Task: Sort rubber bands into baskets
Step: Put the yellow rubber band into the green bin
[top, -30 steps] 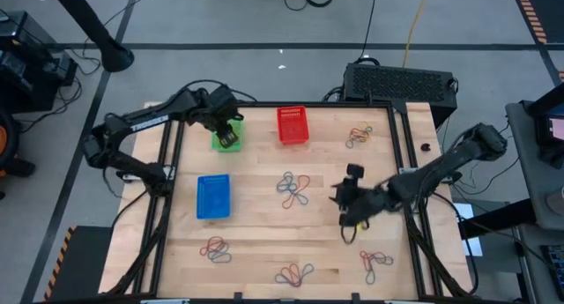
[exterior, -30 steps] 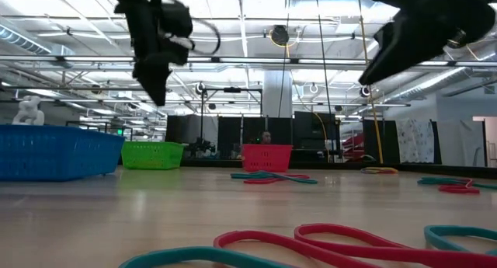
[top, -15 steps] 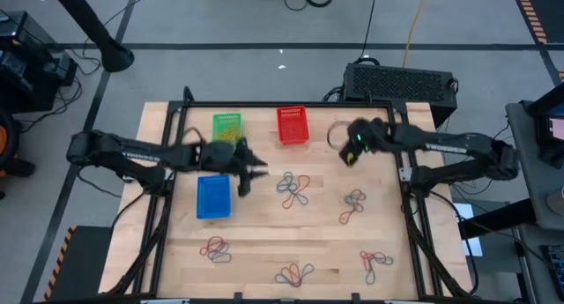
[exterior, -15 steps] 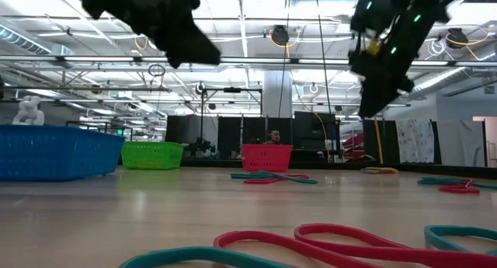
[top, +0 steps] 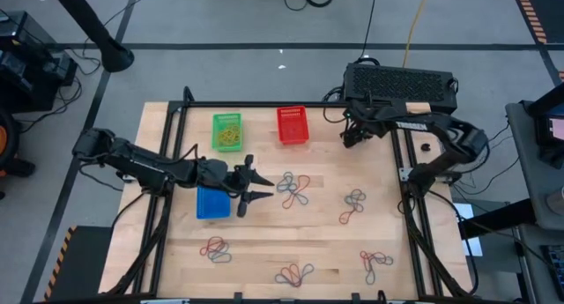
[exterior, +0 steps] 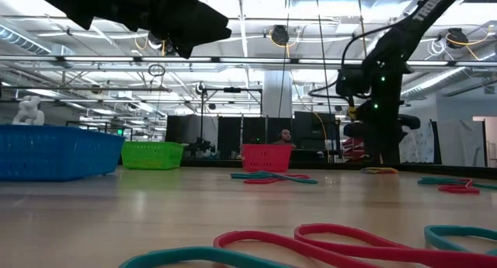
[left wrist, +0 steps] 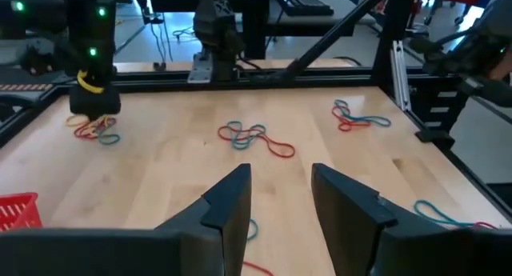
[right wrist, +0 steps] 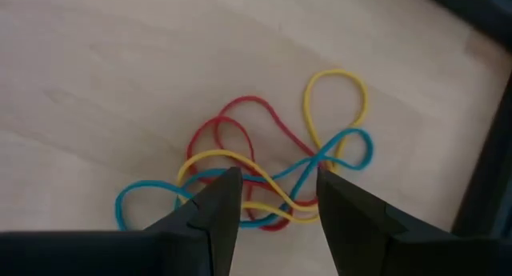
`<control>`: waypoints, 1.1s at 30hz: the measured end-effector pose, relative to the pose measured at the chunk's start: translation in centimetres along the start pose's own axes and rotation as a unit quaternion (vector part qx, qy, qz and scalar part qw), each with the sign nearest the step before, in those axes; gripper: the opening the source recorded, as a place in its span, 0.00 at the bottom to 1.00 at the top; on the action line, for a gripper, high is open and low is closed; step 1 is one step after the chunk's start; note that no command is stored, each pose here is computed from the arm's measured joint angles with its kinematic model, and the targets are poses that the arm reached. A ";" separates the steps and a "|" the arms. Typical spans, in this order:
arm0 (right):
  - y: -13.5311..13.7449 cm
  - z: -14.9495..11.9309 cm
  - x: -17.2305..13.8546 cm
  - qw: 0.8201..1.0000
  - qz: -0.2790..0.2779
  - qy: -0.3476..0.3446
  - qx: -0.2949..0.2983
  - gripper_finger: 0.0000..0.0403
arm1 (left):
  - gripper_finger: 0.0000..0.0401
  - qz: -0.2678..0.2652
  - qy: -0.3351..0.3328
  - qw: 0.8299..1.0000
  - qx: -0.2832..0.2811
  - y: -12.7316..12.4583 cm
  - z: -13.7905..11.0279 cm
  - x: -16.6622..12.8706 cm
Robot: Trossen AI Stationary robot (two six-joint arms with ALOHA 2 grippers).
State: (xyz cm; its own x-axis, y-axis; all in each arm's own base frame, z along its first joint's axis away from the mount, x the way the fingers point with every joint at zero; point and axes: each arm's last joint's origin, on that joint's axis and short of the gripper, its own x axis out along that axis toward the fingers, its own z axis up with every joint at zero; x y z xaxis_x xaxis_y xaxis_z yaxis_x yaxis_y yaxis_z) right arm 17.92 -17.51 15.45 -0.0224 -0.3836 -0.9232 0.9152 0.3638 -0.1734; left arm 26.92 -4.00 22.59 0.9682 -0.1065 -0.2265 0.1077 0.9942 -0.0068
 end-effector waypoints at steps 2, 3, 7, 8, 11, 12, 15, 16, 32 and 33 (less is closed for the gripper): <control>0.2 0.0 0.4 1.000 0.004 0.008 0.000 0.38 | 0.35 0.000 0.000 1.000 0.000 0.0 0.0 0.0; 0.2 0.0 0.5 1.000 0.007 0.011 -0.001 0.38 | 0.35 0.000 0.001 1.000 0.001 0.0 0.0 0.0; 0.3 0.1 0.5 1.000 0.011 0.003 -0.004 0.38 | 0.35 0.000 0.003 1.000 0.011 0.0 -0.1 0.0; 0.3 0.1 0.5 1.000 0.011 0.004 -0.008 0.38 | 0.35 0.000 0.003 1.000 0.012 0.0 -0.1 0.0; 0.3 0.1 0.5 1.000 0.011 0.003 -0.015 0.37 | 0.35 0.000 0.003 1.000 0.012 0.0 0.0 0.0; 0.3 0.1 0.5 1.000 0.011 0.003 -0.015 0.36 | 0.35 0.000 0.003 1.000 0.012 0.0 -0.1 0.0; 0.3 0.1 0.5 1.000 0.011 0.003 -0.014 0.32 | 0.35 0.000 0.003 1.000 0.012 0.0 -0.1 0.0; 0.3 0.1 0.5 1.000 0.011 0.003 -0.014 0.30 | 0.35 0.000 0.003 1.000 0.012 0.0 -0.1 0.0; 0.8 -0.1 2.3 0.999 -0.004 0.029 -0.025 0.19 | 0.35 0.000 0.002 1.000 0.011 0.0 0.0 0.0; 1.0 -0.1 2.6 0.999 -0.006 0.029 -0.033 0.19 | 0.35 0.000 0.002 1.000 0.011 0.0 0.0 0.0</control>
State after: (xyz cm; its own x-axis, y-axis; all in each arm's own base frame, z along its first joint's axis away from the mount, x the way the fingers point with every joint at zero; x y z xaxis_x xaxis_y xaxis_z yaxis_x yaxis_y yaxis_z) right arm 18.73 -18.11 12.88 -0.0582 -0.3399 -0.9387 0.8858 0.4161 -0.2056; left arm 26.92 -4.00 22.57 0.9673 -0.1067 -0.2300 0.1131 0.9935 0.0148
